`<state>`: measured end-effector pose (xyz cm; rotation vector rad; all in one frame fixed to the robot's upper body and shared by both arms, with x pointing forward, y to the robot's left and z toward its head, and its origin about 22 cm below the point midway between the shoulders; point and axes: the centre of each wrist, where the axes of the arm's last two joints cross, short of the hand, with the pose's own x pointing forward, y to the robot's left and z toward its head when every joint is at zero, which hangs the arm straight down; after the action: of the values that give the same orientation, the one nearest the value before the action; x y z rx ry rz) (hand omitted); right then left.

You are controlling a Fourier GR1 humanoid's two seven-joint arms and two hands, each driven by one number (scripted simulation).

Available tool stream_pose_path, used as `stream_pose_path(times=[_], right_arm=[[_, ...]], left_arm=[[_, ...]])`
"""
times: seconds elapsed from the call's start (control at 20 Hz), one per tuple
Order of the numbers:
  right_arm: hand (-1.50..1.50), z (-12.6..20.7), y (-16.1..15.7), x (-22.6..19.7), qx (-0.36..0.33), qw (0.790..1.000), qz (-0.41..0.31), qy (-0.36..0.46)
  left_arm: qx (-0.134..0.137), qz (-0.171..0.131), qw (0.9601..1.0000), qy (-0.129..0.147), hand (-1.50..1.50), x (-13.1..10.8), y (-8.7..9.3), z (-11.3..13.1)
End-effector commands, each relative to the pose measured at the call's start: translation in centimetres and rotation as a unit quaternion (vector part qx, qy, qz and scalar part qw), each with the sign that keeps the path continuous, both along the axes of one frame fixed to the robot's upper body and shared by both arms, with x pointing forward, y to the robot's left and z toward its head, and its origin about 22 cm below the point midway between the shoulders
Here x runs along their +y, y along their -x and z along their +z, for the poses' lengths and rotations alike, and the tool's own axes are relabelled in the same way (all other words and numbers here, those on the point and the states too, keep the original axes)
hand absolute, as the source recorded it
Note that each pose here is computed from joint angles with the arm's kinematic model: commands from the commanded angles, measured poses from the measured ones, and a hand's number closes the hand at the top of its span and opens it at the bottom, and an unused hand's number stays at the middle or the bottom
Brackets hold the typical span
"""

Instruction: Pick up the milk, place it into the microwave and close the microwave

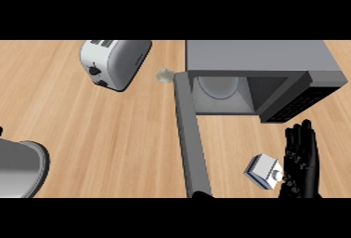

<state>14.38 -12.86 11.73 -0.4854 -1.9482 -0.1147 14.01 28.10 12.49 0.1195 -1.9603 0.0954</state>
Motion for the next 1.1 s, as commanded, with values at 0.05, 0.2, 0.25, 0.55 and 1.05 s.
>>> stream_pose_path(times=[0.05, 0.2, 0.25, 0.55, 1.05], right_arm=[[-1.50, 0.2, 0.3, -0.2, 0.027, 0.999, -0.035, -0.008], [-1.50, -2.5, -0.1, 0.1, 0.028, 0.999, -0.037, -0.013], [-1.50, -2.6, 1.7, -0.8, 0.041, 0.999, -0.033, -0.007], [-1.50, -6.1, 0.0, -0.1, 0.058, 0.997, -0.055, -0.016], [-1.50, -10.3, -0.2, -3.3, 0.087, 0.990, -0.106, -0.031]], left_arm=[[0.008, -0.001, 1.0000, 0.003, -1.50, 0.9, 1.8, -0.5], [-0.006, -0.001, 1.0000, 0.004, -1.50, 0.1, 2.0, 1.7], [-0.003, -0.010, 0.9999, 0.002, -1.50, 1.5, 2.4, 1.9], [0.000, 0.000, 1.0000, -0.003, -1.50, 1.4, 5.7, 0.9], [0.002, 0.002, 0.9999, -0.010, -1.50, 3.6, 5.6, 1.0]])
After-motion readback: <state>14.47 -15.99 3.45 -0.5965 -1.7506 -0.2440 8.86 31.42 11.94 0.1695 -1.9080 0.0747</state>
